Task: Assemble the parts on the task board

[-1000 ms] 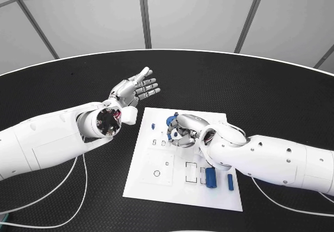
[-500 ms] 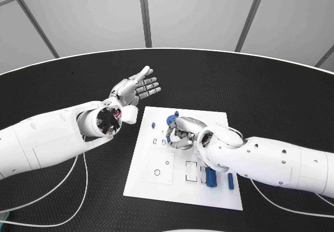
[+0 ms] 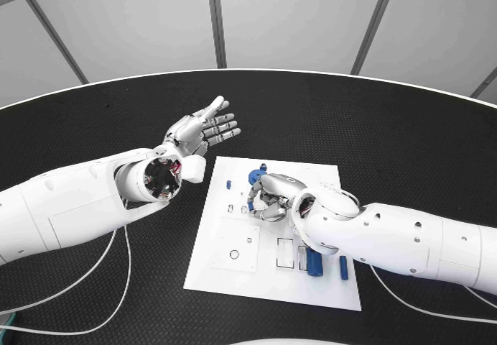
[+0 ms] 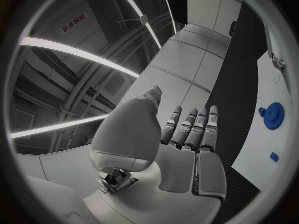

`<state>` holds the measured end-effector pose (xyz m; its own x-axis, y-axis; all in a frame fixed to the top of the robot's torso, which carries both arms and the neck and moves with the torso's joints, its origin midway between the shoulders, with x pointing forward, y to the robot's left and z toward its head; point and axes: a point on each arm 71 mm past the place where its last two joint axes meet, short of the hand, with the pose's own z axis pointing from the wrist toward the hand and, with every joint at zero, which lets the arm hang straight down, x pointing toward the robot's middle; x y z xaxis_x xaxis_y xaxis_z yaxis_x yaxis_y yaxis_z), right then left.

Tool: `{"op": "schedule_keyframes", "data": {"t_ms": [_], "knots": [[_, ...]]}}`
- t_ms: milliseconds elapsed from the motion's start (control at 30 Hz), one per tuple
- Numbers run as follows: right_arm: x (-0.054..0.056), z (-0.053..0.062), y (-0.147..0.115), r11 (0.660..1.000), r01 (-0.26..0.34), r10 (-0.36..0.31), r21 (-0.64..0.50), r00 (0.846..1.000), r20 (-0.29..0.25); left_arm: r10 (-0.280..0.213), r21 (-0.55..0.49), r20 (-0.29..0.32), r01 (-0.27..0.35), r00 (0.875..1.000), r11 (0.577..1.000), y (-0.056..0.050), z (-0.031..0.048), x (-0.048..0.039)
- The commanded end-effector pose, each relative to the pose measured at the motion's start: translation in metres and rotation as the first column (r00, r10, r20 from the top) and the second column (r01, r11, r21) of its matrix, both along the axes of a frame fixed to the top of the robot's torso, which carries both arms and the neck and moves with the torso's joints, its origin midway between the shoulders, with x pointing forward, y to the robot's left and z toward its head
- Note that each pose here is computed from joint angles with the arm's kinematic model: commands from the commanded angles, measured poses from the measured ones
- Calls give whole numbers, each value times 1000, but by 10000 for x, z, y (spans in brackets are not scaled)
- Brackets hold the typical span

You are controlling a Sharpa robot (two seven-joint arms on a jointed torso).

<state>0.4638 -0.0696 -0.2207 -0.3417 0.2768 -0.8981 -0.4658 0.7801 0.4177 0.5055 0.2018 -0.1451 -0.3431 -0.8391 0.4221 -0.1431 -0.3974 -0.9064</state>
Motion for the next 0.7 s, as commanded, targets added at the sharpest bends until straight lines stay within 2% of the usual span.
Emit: {"op": "schedule_keyframes", "data": {"t_ms": [33,700], "knots": [[5,-7,0,1000,1,-1,-2,1000,-1,0,0,0,0,1000,1000,0,1,-2],[9,-56,-1,1000,-1,0,-31,1000,-26,-5,0,-3,5,1000,1000,-9,5,-22]]}}
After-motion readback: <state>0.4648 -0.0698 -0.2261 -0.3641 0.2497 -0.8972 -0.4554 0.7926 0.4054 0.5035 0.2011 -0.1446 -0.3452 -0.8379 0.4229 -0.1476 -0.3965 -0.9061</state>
